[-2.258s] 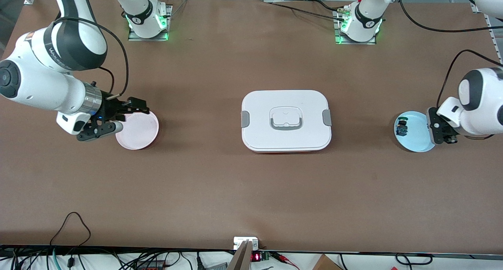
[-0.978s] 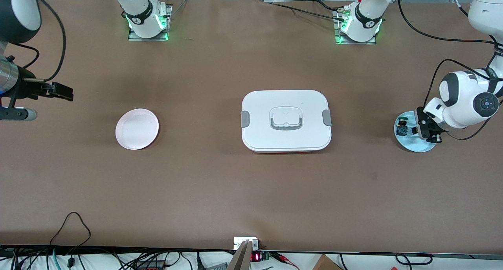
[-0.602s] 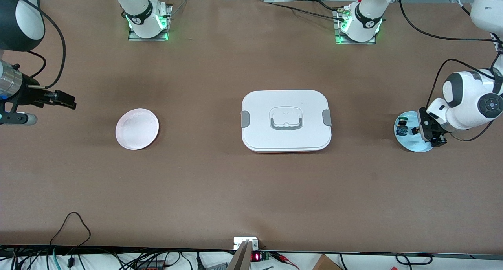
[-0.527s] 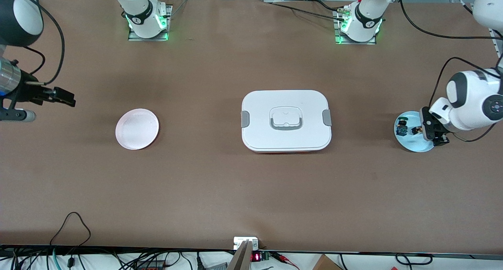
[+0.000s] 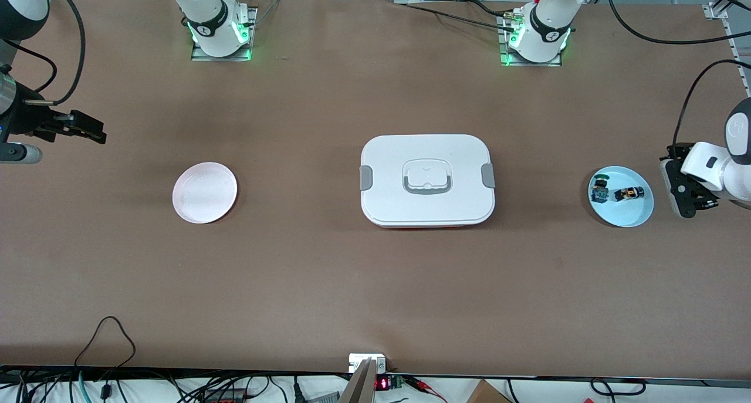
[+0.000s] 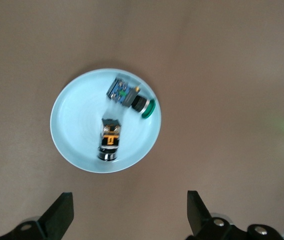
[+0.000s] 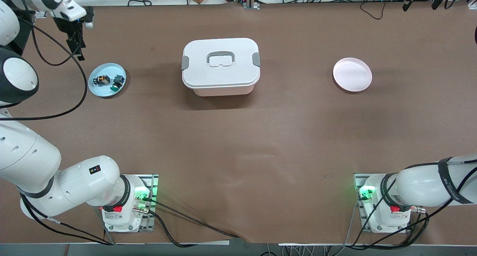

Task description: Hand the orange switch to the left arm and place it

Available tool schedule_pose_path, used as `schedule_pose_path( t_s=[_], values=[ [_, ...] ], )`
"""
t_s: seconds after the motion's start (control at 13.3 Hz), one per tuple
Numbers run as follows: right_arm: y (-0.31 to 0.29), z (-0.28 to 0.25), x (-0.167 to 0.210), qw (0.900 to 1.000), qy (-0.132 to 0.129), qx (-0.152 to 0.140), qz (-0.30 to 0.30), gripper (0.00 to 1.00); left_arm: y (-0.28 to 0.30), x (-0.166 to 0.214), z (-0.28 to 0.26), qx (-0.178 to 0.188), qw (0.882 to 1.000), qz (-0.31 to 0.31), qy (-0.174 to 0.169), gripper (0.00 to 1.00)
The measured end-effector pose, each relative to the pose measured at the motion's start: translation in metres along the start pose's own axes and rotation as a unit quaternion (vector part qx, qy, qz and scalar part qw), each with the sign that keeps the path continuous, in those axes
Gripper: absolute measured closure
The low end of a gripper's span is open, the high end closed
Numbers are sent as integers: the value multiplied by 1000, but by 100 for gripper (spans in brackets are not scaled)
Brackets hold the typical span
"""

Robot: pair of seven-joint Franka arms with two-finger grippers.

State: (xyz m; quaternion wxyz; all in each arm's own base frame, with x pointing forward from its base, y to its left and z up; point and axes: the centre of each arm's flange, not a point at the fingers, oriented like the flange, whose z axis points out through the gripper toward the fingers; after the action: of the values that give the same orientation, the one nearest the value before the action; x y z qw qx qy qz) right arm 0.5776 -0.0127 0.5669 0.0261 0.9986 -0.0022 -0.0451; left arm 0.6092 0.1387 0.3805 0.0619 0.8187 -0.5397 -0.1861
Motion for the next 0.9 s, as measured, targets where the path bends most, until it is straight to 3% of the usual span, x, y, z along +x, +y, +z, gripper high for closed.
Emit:
schedule_pose_path(
  t_s=[0.23,0.38,0.53,0.68,0.9],
  values=[
    [-2,-1,0,1000,1,1,-2,0,41,55,-54,-42,993,-114,-7,0],
    [-4,-1,0,1000,1,1,-3,0,64,72,-75,-76,973,-216,-9,0],
    [-6,-1,0,1000,2,5,-4,0,83,82,-102,-93,945,-314,-6,0],
    [-5,-2,0,1000,2,14,-2,0,102,101,-132,-83,919,-385,1,0],
    [-8,-4,0,1000,3,15,-4,0,117,115,-171,-39,899,-433,50,0]
  ],
)
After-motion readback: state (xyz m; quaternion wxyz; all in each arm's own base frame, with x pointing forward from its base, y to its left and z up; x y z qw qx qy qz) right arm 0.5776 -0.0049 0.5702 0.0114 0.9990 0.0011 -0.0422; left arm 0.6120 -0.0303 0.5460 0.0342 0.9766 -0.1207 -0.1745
